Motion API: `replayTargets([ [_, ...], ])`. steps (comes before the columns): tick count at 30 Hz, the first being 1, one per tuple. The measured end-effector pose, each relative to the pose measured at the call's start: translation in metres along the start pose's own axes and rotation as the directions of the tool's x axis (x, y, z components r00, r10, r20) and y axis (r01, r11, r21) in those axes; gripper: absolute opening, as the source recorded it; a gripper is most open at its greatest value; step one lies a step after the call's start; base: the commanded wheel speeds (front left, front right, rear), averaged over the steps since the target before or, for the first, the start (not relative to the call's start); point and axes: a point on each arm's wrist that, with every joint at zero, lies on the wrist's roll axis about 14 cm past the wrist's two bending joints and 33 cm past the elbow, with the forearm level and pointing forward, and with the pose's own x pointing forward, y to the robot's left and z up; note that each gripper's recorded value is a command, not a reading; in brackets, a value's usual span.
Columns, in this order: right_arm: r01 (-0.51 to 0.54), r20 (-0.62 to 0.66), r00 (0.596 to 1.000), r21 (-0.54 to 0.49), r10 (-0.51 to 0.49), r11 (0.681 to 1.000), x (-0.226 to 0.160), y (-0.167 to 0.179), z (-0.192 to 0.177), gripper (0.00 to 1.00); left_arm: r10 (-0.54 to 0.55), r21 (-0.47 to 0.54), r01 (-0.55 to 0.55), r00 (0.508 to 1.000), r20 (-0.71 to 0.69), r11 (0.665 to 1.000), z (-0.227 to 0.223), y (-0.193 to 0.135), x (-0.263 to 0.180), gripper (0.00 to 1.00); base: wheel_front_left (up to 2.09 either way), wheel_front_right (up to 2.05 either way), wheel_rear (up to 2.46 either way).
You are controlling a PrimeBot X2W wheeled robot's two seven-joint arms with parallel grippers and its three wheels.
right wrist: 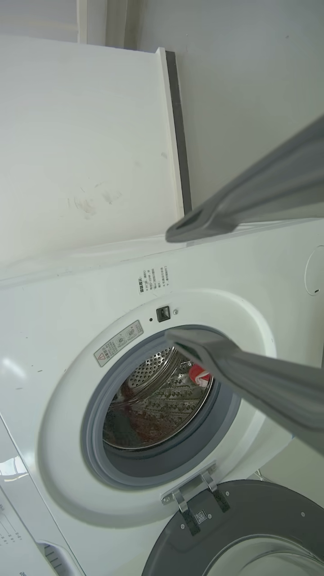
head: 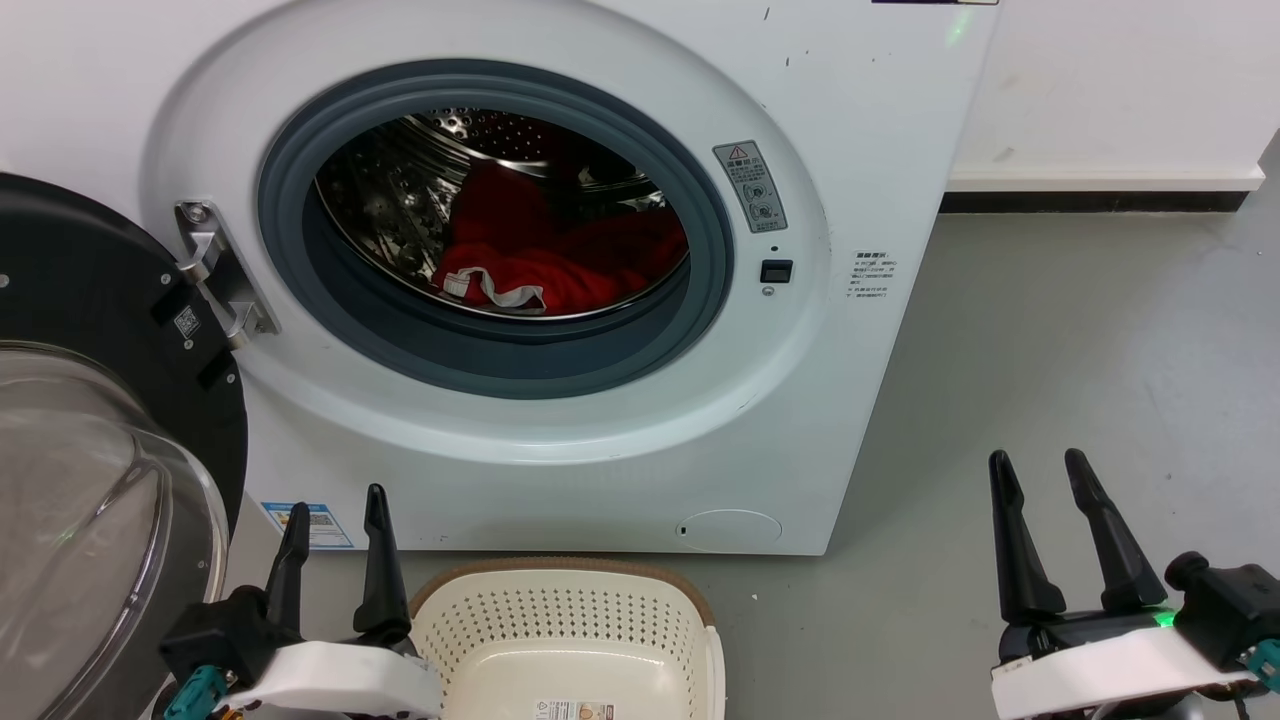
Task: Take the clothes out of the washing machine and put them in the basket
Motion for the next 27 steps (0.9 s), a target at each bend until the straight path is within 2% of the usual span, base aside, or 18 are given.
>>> replayTargets([
  [14, -0.019, 0.000, 1.000, -0.117, 0.019, 0.993, -0.0035, 0.0020, -0.0013, 1.00, -0.035, 0.111, 0.033, 0.999, 0.019, 0.993, 0.0007, -0.0038, -0.0025, 1.00, 0.00, 0.00, 0.00],
  [27, -0.049, 0.000, 0.999, -0.224, 0.050, 0.973, -0.0072, 0.0077, -0.0030, 1.00, -0.046, 0.221, 0.041, 0.999, 0.017, 0.974, -0.0041, -0.0021, -0.0085, 1.00, 0.00, 0.00, 0.00],
])
